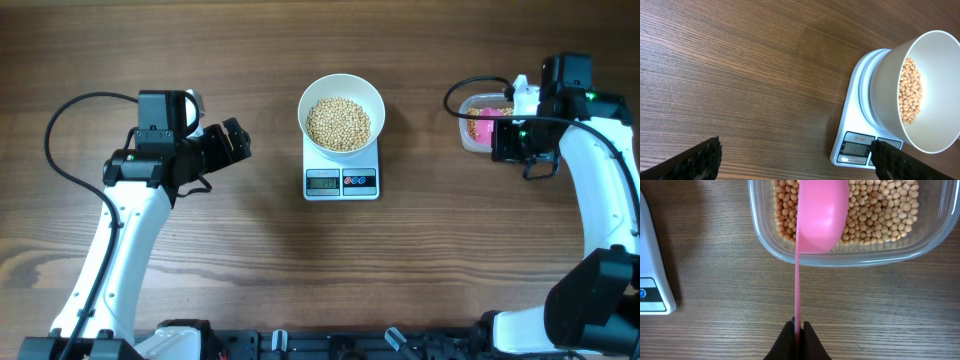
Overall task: Scoop item into bowl and weigh 150g on scale
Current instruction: 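Drag the scoop through the soybeans in the tub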
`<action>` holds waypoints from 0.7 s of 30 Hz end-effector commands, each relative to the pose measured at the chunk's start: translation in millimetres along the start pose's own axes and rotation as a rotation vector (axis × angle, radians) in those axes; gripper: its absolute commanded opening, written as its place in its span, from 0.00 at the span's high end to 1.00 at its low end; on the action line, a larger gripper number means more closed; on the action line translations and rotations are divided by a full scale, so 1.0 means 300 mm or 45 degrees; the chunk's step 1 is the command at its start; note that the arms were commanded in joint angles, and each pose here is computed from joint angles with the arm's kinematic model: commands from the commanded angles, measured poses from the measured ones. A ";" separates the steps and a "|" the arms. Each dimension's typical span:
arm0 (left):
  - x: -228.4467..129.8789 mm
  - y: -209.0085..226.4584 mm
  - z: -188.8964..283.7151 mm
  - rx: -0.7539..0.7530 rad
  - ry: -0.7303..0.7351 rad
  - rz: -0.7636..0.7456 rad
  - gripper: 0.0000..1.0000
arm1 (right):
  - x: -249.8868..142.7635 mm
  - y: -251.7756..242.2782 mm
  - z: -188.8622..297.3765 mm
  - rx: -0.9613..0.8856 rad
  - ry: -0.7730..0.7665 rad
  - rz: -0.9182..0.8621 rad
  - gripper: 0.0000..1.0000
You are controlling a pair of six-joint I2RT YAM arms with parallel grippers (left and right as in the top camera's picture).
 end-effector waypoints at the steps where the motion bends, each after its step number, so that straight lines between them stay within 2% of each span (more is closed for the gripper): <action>1: 0.020 -0.006 0.006 -0.001 -0.019 -0.017 0.00 | -0.009 0.014 -0.017 0.044 0.044 0.018 0.96; 9: 0.020 -0.006 0.006 -0.001 -0.019 -0.017 0.00 | 0.004 0.047 -0.015 0.162 0.023 -0.005 0.96; 21: 0.020 -0.006 0.006 -0.001 -0.019 -0.017 0.00 | 0.030 0.045 -0.001 0.146 -0.029 -0.055 0.96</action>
Point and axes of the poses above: each gripper's point midway between its finger pads, its own z axis back along the fingers, its own y axis along the line the jaws close on, x = y × z, the point moved 7 cm from there along z, back along the fingers, and after that the axes turned 14 degrees about -z, right-handed, at the moved point
